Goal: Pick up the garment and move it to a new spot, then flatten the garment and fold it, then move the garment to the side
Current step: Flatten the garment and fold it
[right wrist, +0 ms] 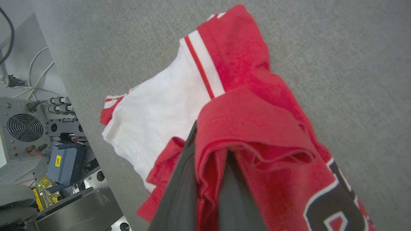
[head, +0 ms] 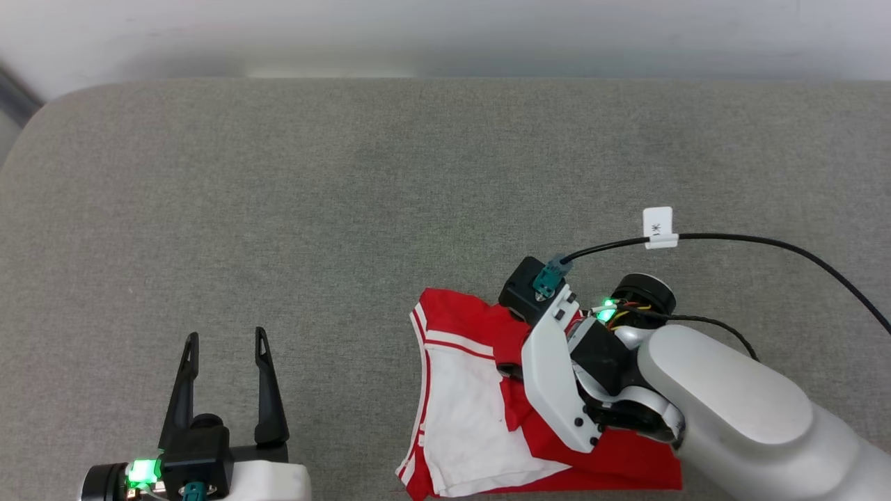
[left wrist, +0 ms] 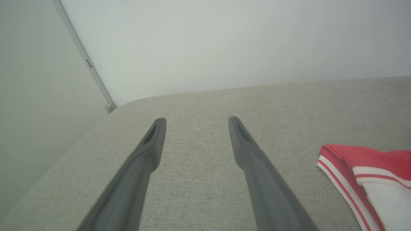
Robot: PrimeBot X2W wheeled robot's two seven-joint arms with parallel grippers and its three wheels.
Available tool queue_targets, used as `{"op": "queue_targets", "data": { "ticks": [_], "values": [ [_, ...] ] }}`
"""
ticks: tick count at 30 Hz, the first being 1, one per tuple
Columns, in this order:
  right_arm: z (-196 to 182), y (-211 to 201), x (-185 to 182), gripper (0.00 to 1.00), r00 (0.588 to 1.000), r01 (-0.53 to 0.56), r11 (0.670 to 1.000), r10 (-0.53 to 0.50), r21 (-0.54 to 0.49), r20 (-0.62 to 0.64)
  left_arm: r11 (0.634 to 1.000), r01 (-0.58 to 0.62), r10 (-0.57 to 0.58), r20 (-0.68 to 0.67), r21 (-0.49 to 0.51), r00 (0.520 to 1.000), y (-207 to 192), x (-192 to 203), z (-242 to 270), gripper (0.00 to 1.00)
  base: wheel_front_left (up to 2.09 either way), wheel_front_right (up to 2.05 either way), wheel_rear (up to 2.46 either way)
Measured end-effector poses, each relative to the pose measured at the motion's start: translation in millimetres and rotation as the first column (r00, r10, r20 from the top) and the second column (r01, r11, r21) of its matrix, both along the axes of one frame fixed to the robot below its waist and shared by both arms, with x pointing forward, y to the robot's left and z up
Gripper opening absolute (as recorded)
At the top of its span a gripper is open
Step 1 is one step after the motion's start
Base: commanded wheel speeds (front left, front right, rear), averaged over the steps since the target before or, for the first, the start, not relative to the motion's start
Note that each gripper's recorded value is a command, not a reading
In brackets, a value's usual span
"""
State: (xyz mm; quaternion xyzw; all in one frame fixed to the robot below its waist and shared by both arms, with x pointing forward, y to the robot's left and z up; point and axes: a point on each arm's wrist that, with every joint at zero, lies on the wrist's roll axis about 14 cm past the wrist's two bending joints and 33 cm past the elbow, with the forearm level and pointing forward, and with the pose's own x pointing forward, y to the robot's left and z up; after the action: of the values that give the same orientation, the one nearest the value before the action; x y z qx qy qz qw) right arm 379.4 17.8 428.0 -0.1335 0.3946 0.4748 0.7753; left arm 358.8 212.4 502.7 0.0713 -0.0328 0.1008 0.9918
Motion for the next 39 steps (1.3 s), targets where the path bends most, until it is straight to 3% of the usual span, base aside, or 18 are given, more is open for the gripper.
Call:
{"op": "queue_targets", "data": {
  "ticks": [6, 10, 11, 13, 15, 16, 18, 22, 26, 31, 39],
  "values": [
    [-37, 7, -1, 0.00, 0.999, -0.048, 0.995, 0.046, -0.088, -0.026, 1.000, -0.007, 0.007, -0.022, -0.003, 1.000, 2, 4, -7, 1.00, 0.00, 0.00, 0.00],
    [-49, 8, -6, 0.02, 0.997, -0.045, 0.996, 0.040, -0.082, -0.059, 1.000, -0.007, 0.007, -0.032, -0.010, 0.999, 0, 6, -11, 1.00, 0.00, 0.00, 0.00],
    [-47, 8, -3, 0.21, 0.998, -0.037, 0.997, 0.034, -0.069, -0.050, 1.000, -0.006, 0.006, -0.032, -0.011, 0.999, 0, 6, -11, 1.00, 0.00, 0.00, 0.00],
    [-41, 11, 2, 1.00, 1.000, -0.013, 1.000, 0.013, -0.018, -0.023, 1.000, -0.002, 0.002, -0.028, -0.013, 1.000, -1, 6, -10, 1.00, 0.00, 0.00, 0.00],
    [-25, 12, 13, 1.00, 0.999, 0.021, 0.998, -0.022, 0.055, 0.027, 1.000, -0.002, 0.002, -0.016, -0.012, 1.000, -1, 5, -6, 1.00, 0.00, 0.00, 0.00],
    [2, 3, 32, 1.00, 0.986, 0.047, 0.990, -0.068, 0.136, 0.155, 1.000, -0.005, 0.005, 0.001, -0.009, 1.000, 0, 2, 0, 1.00, 0.00, 0.00, 0.00],
    [27, -7, 50, 1.00, 0.959, 0.077, 0.975, -0.130, 0.208, 0.252, 1.000, -0.008, 0.008, 0.015, -0.010, 1.000, 0, 0, 4, 1.00, 0.00, 0.00, 0.00],
    [81, -41, 82, 1.00, 0.848, 0.134, 0.922, -0.296, 0.363, 0.439, 1.000, 0.001, 0.000, 0.050, -0.011, 0.999, -2, -1, 15, 1.00, 0.00, 0.00, 0.00],
    [124, -87, 100, 1.00, 0.676, 0.184, 0.841, -0.484, 0.509, 0.555, 1.000, 0.019, -0.018, 0.064, -0.014, 0.998, -6, -2, 19, 1.00, 0.00, 0.00, 0.00],
    [139, -140, 96, 1.00, 0.487, 0.249, 0.765, -0.629, 0.594, 0.605, 0.999, 0.038, -0.036, 0.082, -0.017, 0.996, -12, -4, 25, 1.00, 0.00, 0.00, 0.00],
    [129, -188, 55, 1.00, 0.300, 0.380, 0.630, -0.777, 0.677, 0.553, 0.998, 0.064, -0.062, 0.078, -0.018, 0.995, -17, -8, 24, 1.00, 0.00, 0.00, 0.00]
  ]
}}
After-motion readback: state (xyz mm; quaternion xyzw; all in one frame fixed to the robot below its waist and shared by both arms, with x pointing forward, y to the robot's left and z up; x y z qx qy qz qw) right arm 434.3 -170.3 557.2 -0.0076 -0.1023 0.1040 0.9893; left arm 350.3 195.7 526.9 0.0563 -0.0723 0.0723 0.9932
